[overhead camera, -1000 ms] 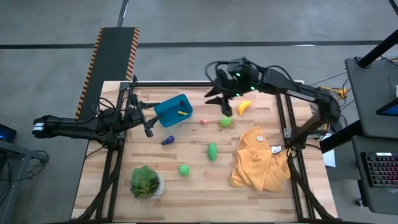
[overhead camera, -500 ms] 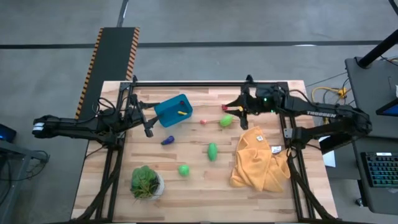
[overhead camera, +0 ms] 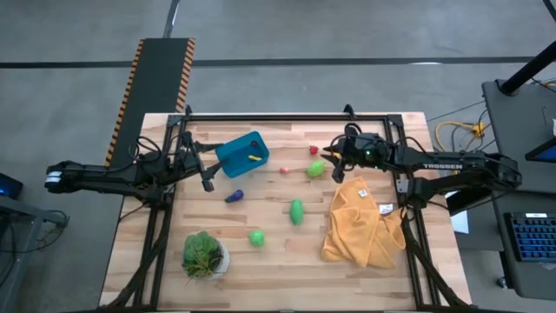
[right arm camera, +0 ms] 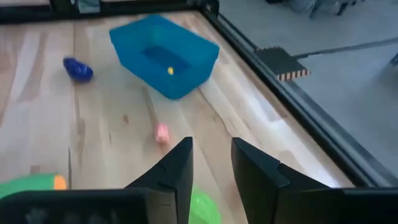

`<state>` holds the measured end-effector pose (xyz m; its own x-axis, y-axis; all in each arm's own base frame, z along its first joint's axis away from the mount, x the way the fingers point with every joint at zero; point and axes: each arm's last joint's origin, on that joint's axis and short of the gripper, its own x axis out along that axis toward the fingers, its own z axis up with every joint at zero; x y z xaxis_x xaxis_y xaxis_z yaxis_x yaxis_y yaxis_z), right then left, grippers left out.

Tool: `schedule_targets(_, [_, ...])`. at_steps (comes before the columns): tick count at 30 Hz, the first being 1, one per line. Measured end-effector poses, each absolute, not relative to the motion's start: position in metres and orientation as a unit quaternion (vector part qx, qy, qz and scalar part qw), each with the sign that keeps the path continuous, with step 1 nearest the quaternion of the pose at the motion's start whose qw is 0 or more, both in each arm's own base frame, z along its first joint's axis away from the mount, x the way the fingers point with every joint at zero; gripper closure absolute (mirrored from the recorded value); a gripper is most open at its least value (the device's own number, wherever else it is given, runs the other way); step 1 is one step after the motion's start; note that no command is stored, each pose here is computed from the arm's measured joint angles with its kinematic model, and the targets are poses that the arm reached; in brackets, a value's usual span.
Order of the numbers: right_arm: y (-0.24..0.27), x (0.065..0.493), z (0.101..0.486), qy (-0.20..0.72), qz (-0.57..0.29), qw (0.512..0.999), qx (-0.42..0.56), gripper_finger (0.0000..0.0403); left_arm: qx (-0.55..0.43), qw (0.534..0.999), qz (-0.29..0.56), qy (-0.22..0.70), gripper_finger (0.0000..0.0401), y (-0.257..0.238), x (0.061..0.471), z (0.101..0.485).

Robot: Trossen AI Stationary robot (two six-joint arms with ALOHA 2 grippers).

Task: Pick and placing Produce into tupperware
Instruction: Put the peach into the blue bin

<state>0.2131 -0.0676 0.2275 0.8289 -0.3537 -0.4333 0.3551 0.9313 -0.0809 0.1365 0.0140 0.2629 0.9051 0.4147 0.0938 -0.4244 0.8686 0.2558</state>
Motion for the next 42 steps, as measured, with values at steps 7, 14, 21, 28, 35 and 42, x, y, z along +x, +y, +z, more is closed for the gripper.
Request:
schedule_targets(7, [-0.068, 0.215, 0.232, 0.201, -0.189, 0.961, 0.014, 0.0301, 0.136, 0.966, 0.217, -0.018, 0.0192, 0.014, 0.137, 0.263])
schedule_targets(14, [-0.066, 0.216, 0.231, 0.194, -0.165, 0.965, 0.066, 0.0255, 0.136, 0.966, 0.217, -0.018, 0.0192, 0.014, 0.137, 0.263])
schedule_targets(21, [-0.066, 0.215, 0.230, 0.198, -0.161, 0.964, 0.072, 0.0142, 0.136, 0.966, 0.217, -0.018, 0.0192, 0.014, 0.137, 0.263])
schedule_targets(28, [-0.065, 0.216, 0.231, 0.193, -0.159, 0.965, 0.075, 0.0096, 0.136, 0.966, 0.217, -0.018, 0.0192, 0.014, 0.137, 0.263])
schedule_targets(35, [-0.062, 0.233, 0.221, 0.188, -0.094, 0.974, 0.090, 0.0100, 0.136, 0.966, 0.217, -0.018, 0.0192, 0.014, 0.136, 0.263])
schedule_targets(42, [-0.072, 0.268, 0.198, 0.232, -0.089, 0.966, 0.073, 0.0116, 0.136, 0.966, 0.217, -0.018, 0.0192, 0.014, 0.136, 0.263])
